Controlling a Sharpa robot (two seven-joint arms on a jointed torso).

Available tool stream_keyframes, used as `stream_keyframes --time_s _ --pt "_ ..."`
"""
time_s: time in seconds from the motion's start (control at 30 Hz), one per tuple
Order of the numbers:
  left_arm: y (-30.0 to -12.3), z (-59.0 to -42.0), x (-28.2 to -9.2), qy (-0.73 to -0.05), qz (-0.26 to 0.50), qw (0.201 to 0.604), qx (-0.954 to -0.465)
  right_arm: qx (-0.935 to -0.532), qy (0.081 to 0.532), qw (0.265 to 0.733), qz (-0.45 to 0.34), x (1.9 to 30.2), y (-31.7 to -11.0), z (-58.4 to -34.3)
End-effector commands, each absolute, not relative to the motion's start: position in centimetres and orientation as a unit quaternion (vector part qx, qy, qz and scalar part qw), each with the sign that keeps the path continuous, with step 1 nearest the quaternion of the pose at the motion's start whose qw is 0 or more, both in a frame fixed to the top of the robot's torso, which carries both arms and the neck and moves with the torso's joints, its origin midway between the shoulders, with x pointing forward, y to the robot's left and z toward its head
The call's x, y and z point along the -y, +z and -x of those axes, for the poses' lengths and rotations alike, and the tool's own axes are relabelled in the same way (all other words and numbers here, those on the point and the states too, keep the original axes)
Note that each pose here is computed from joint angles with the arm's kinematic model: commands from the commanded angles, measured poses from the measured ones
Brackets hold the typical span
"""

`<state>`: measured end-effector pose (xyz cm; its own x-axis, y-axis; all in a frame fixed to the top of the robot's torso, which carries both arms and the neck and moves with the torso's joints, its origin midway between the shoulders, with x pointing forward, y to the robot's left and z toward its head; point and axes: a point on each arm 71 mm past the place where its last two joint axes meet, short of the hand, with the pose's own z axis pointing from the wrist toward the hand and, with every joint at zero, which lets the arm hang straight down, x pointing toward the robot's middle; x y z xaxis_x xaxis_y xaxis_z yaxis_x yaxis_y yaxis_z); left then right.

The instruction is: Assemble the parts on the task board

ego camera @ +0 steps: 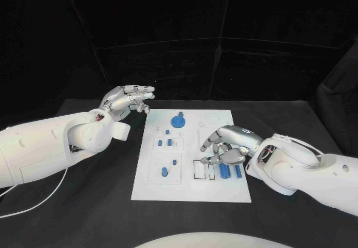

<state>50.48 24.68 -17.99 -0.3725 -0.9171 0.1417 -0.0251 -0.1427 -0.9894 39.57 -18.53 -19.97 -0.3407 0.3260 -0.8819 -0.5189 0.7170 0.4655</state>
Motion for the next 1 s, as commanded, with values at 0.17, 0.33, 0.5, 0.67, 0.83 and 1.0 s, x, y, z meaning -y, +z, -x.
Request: stream_keyframes --time_s 0.17,0.33,0.5,0.67,0.83,1.0 --pt "-17.8 -50.5 -24.4 -0.628 0.425 0.353 -0.548 -0.797 0.287 0.530 -0.027 22.4 -20.7 -39.3" --pt "-17.9 -50.5 -24.4 -0.628 0.425 0.353 -0.549 -0.811 0.219 0.543 -0.005 23.5 -20.9 -39.1" --pt "-17.9 -50.5 -24.4 -0.627 0.425 0.353 -0.549 -0.818 0.170 0.549 0.012 23.9 -21.2 -39.1" --pt "-17.9 -50.4 -24.4 -0.627 0.426 0.353 -0.549 -0.822 0.151 0.549 0.023 23.5 -21.6 -39.3" --pt "-17.8 -50.4 -24.5 -0.627 0.426 0.353 -0.549 -0.826 0.147 0.543 0.032 22.7 -22.2 -39.3" --pt "-17.8 -50.4 -24.5 -0.627 0.426 0.352 -0.549 -0.834 0.146 0.530 0.041 21.9 -23.1 -39.3"
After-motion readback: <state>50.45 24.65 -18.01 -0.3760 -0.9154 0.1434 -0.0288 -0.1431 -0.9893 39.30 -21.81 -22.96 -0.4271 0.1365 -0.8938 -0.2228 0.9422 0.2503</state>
